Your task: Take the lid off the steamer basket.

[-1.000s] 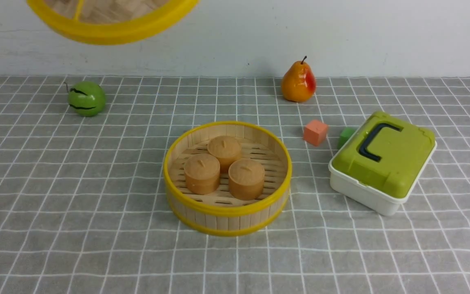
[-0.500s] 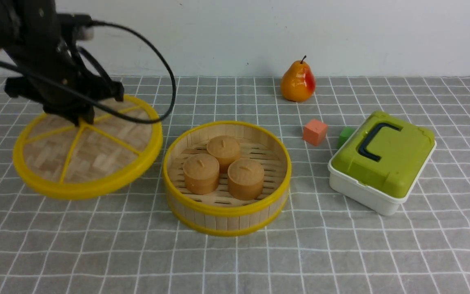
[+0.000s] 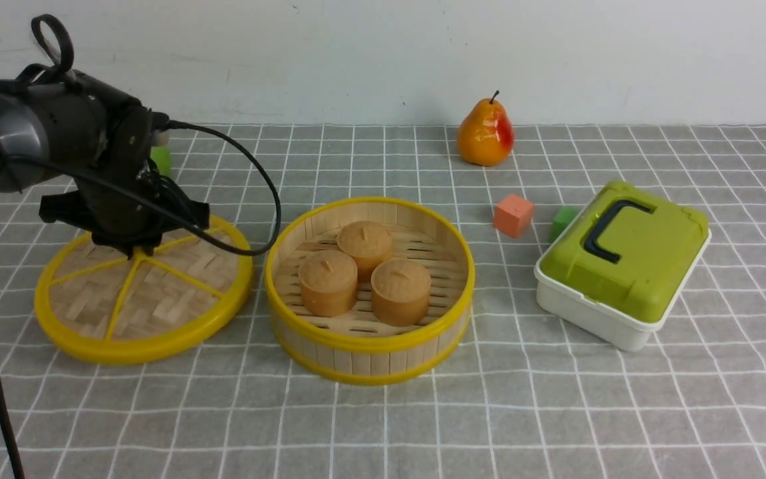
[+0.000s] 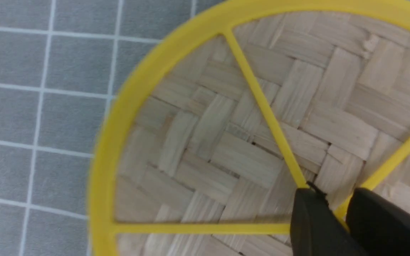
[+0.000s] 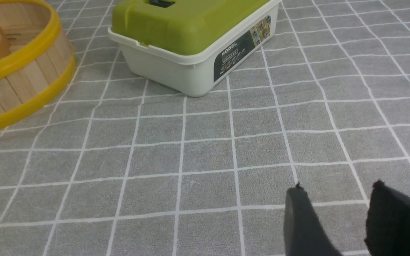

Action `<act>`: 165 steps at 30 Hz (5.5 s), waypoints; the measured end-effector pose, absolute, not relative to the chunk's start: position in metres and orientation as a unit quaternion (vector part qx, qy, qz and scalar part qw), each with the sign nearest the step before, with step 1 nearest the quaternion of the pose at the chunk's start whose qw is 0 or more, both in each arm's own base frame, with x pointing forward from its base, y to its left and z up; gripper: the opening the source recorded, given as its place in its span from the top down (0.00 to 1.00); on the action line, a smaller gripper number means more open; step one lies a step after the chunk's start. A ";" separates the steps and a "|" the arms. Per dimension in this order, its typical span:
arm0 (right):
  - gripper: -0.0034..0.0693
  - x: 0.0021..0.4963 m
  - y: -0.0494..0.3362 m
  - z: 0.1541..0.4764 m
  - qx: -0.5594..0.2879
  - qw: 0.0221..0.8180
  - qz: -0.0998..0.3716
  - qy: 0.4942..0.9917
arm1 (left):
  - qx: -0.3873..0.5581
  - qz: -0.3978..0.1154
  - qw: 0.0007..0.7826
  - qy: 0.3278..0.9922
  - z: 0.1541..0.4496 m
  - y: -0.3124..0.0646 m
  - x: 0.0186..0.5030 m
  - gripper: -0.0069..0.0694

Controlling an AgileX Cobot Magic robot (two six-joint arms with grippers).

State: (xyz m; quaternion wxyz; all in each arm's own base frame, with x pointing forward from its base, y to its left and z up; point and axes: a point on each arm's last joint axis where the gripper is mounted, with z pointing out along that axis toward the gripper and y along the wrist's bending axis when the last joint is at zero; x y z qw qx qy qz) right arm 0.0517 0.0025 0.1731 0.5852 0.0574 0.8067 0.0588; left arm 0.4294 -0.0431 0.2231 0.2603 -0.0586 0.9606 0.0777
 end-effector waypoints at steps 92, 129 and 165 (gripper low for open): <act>0.62 0.052 0.003 0.173 0.057 0.585 0.059 0.807 | -0.028 -0.051 0.583 0.811 0.169 -0.002 0.052 0.93; 0.62 0.052 0.003 0.173 0.057 0.585 0.059 0.807 | -0.020 -0.073 0.580 0.811 0.169 -0.006 0.052 0.93; 0.62 0.052 0.003 0.173 0.057 0.585 0.059 0.807 | -0.020 -0.073 0.580 0.811 0.169 -0.006 0.052 0.92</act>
